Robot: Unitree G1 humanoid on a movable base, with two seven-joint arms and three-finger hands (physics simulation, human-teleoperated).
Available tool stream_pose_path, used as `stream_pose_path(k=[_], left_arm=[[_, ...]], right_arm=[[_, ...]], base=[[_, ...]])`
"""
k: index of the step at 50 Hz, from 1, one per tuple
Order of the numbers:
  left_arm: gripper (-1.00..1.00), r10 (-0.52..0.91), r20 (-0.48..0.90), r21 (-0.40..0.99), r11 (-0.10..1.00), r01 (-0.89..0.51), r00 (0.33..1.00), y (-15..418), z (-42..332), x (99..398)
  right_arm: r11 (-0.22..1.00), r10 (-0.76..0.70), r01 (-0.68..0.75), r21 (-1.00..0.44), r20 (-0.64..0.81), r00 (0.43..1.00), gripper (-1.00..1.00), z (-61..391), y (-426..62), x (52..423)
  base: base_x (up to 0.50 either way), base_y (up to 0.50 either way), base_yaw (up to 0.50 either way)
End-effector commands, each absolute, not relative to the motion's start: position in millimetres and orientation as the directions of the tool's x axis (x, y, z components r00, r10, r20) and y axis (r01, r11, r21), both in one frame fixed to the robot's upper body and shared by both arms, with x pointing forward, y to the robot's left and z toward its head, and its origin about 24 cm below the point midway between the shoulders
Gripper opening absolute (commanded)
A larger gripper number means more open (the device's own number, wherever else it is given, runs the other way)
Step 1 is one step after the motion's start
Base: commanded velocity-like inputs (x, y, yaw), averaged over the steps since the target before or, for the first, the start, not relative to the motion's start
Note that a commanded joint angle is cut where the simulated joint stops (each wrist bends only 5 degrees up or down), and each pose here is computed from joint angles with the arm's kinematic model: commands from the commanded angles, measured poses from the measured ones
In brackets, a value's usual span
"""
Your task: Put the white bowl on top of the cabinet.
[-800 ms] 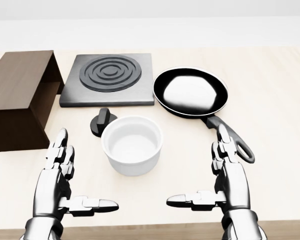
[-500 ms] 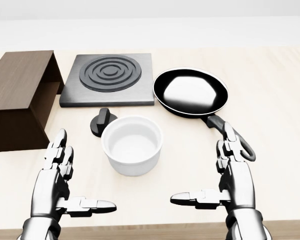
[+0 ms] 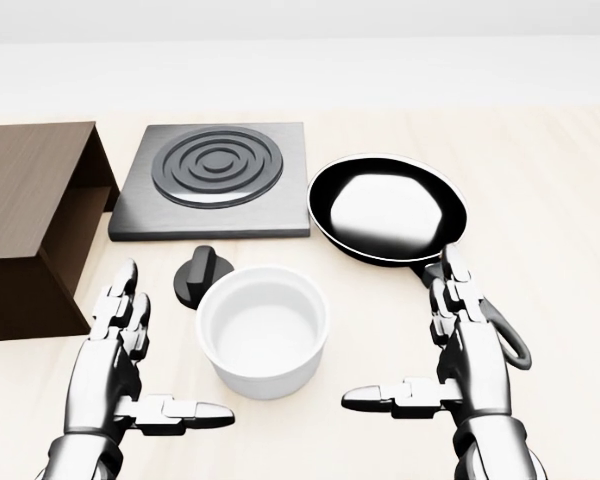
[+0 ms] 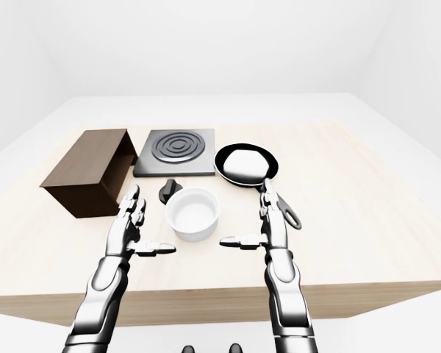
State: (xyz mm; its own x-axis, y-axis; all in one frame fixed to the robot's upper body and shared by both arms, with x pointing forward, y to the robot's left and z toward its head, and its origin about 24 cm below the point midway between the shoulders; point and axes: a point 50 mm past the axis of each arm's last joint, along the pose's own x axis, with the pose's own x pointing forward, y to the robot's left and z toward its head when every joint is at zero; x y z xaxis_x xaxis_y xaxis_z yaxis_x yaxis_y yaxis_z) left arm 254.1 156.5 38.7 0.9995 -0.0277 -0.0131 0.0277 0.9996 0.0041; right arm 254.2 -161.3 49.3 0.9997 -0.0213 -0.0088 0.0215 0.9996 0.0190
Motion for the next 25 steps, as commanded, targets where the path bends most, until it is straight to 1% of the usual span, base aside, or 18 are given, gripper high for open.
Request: stream_pose_path(k=[1, 12, 16, 17, 18, 21, 22, 23, 25], left_arm=[[1.0, -0.035, -0.014, 0.006, 0.999, 0.035, 0.999, 155, 38, 252], [1.0, -0.045, -0.017, 0.013, 0.999, 0.045, 0.999, 154, 37, 250], [1.0, -0.004, -0.016, 0.105, 0.994, 0.006, 1.0, 152, 44, 240], [1.0, 0.017, 0.0, 0.144, 0.989, -0.017, 1.0, 151, 49, 235], [1.0, 0.018, 0.0, 0.146, 0.989, -0.018, 1.0, 151, 49, 235], [1.0, 0.051, 0.055, 0.255, 0.965, -0.063, 0.997, 146, 63, 224], [1.0, 0.051, 0.057, 0.257, 0.964, -0.064, 0.997, 145, 63, 223], [1.0, 0.074, 0.119, 0.27, 0.957, -0.104, 0.99, 144, 76, 222], [1.0, 0.1, 0.191, 0.323, 0.933, -0.159, 0.977, 142, 89, 221]], right_arm=[[1.0, -0.024, 0.024, 0.018, 0.008, 1.0, 1.0, 49, -162, 252], [0.999, -0.029, 0.029, 0.022, -0.001, 1.0, 1.0, 49, -163, 253], [0.999, -0.041, 0.041, 0.029, -0.006, 0.999, 1.0, 50, -167, 255], [0.999, -0.043, 0.043, 0.032, -0.006, 0.999, 1.0, 51, -168, 255], [0.999, -0.043, 0.043, 0.032, -0.005, 0.999, 1.0, 51, -168, 255], [0.998, -0.052, 0.052, 0.036, 0.004, 0.999, 1.0, 55, -170, 254], [0.998, -0.052, 0.052, 0.037, 0.005, 0.999, 1.0, 55, -170, 254], [0.998, -0.05, 0.049, 0.038, 0.01, 0.999, 1.0, 56, -170, 253], [0.998, -0.049, 0.049, 0.037, 0.017, 0.999, 1.0, 57, -170, 251]], base=[[0.0, 0.0, 0.0], [0.0, 0.0, 0.0], [0.0, 0.0, 0.0], [0.0, 0.0, 0.0], [0.0, 0.0, 0.0], [0.0, 0.0, 0.0], [0.0, 0.0, 0.0], [0.0, 0.0, 0.0], [0.0, 0.0, 0.0]])
